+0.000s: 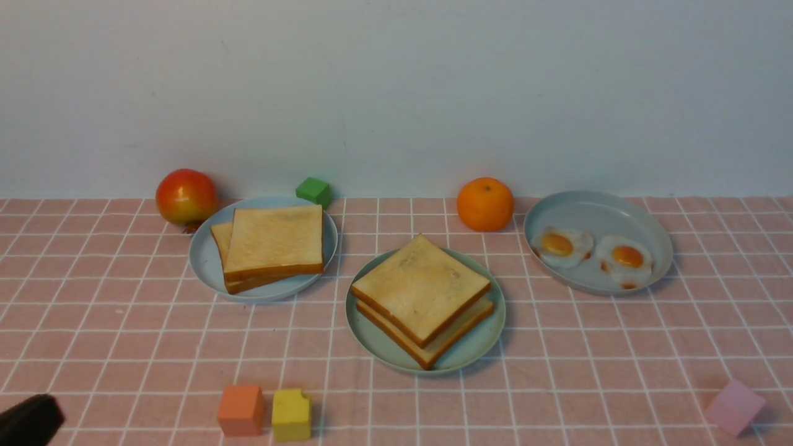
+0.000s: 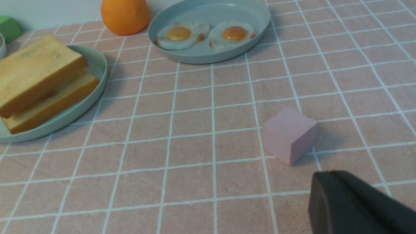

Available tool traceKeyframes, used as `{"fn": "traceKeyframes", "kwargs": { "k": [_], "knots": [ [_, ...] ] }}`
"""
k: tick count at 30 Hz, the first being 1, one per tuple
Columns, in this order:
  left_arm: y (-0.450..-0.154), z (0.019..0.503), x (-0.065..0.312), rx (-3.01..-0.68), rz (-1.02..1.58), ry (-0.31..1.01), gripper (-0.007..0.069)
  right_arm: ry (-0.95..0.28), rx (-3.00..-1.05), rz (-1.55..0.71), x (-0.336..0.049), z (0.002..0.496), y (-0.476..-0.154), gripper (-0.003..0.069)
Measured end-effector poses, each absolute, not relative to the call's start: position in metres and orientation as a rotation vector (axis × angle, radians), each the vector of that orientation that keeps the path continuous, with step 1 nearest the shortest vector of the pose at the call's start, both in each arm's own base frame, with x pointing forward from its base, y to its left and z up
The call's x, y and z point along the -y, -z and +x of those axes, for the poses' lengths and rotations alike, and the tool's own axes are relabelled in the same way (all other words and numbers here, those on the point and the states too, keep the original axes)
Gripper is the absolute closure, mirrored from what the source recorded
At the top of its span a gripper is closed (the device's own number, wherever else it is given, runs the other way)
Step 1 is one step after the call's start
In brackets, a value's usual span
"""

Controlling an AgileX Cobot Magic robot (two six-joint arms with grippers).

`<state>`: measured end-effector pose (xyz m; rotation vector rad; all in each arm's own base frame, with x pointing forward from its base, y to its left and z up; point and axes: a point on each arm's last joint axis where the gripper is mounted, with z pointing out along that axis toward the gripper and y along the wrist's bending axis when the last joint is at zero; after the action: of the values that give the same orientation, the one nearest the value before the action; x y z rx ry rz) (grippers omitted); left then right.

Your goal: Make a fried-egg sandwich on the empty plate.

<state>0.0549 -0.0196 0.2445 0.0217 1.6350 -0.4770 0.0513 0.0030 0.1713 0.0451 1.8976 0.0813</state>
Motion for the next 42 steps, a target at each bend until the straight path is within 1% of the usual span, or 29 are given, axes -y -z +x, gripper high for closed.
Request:
{"fn": "traceKeyframes", "kwargs": {
  "k": [1,3,4,5,6,7,8,42],
  "knots": [
    [-0.232,0.053,0.013,-1.617,-0.071,0.405,0.0613,-0.081,-1.898,0.045,-0.003,0.051,-0.171,0.0652],
    [-0.217,0.053,0.009,-1.628,-0.128,0.351,0.0613,-0.082,-1.898,0.045,-0.003,0.051,-0.171,0.0652],
    [-0.201,0.054,0.006,-1.665,-0.181,0.302,0.0613,-0.082,-1.897,0.046,-0.003,0.051,-0.171,0.0652],
    [-0.199,0.054,0.006,-1.673,-0.187,0.296,0.0613,-0.084,-1.897,0.047,-0.003,0.051,-0.171,0.0651],
    [-0.185,0.055,0.005,-1.743,-0.239,0.284,0.0613,-0.085,-1.897,0.047,-0.003,0.051,-0.171,0.0650],
    [-0.178,0.054,0.004,-1.802,-0.265,0.278,0.0613,-0.085,-1.897,0.047,-0.003,0.051,-0.171,0.0649],
    [-0.176,0.053,0.004,-1.820,-0.279,0.277,0.0613,-0.085,-1.897,0.047,-0.003,0.051,-0.171,0.0648],
    [-0.175,0.053,0.004,-1.828,-0.301,0.286,0.0613,-0.085,-1.896,0.047,-0.003,0.051,-0.171,0.0625]
  ]
}}
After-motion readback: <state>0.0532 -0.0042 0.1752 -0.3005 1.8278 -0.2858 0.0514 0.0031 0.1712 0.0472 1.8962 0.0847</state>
